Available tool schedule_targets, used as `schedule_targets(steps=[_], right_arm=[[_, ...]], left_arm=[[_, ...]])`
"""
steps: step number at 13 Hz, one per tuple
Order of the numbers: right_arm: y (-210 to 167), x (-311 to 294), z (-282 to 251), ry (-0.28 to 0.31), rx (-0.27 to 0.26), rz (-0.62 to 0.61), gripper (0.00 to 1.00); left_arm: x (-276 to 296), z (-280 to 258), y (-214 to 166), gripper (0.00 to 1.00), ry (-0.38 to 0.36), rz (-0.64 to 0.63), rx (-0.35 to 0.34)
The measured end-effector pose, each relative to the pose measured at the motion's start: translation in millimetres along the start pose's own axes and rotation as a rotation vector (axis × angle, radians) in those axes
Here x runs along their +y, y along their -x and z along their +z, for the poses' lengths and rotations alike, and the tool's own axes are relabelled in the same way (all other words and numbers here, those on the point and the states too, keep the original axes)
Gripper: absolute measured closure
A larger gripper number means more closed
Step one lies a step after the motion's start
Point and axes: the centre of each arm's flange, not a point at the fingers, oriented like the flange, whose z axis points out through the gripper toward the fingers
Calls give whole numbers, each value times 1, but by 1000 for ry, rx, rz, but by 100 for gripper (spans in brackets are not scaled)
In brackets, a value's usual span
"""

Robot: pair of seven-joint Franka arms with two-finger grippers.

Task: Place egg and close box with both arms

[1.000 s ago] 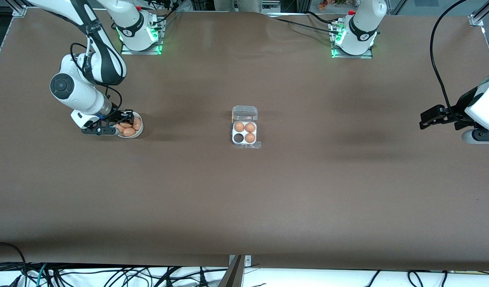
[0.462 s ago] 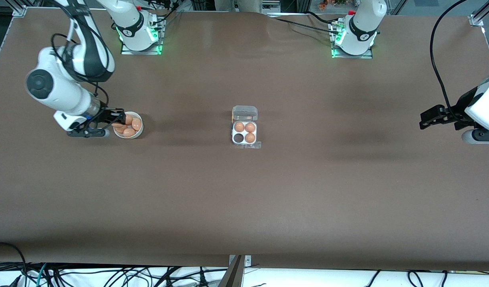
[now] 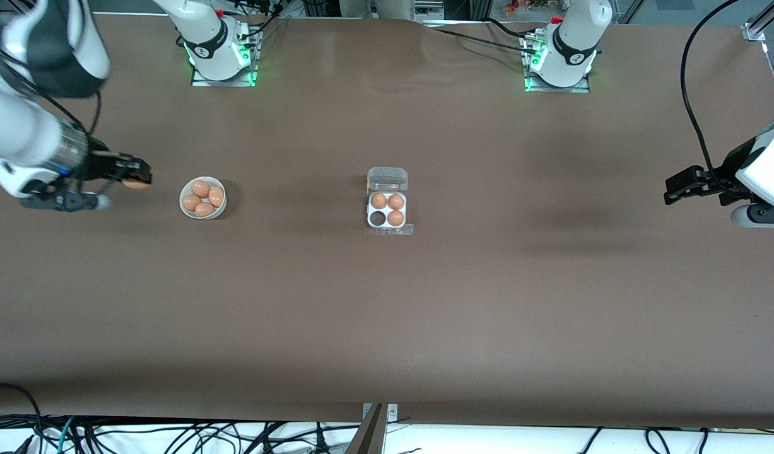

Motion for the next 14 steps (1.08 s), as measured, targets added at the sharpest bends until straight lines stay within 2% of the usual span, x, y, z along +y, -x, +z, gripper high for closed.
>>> schedule_targets(steps=[3,5,7,9,11,14], right_arm=[[14,1,-68,-1,0,-2,51],[16,1,-89,-3,-5,-3,51],[7,-10,-83,-6,-18,17,51],[-7,-47,-64,-3,-37,42,51],[-21,-112,-41,-3,-23,61,51],[-31,-214,-1,-37,22,70,51]], left_arm=[[0,0,0,0,0,0,1],[0,-1,0,0,0,0,3],[0,-7,-1,0,0,-1,15],[0,-11,-1,0,0,-1,23],[0,-11,-1,0,0,-1,24],[0,-12,-1,0,0,0,25]])
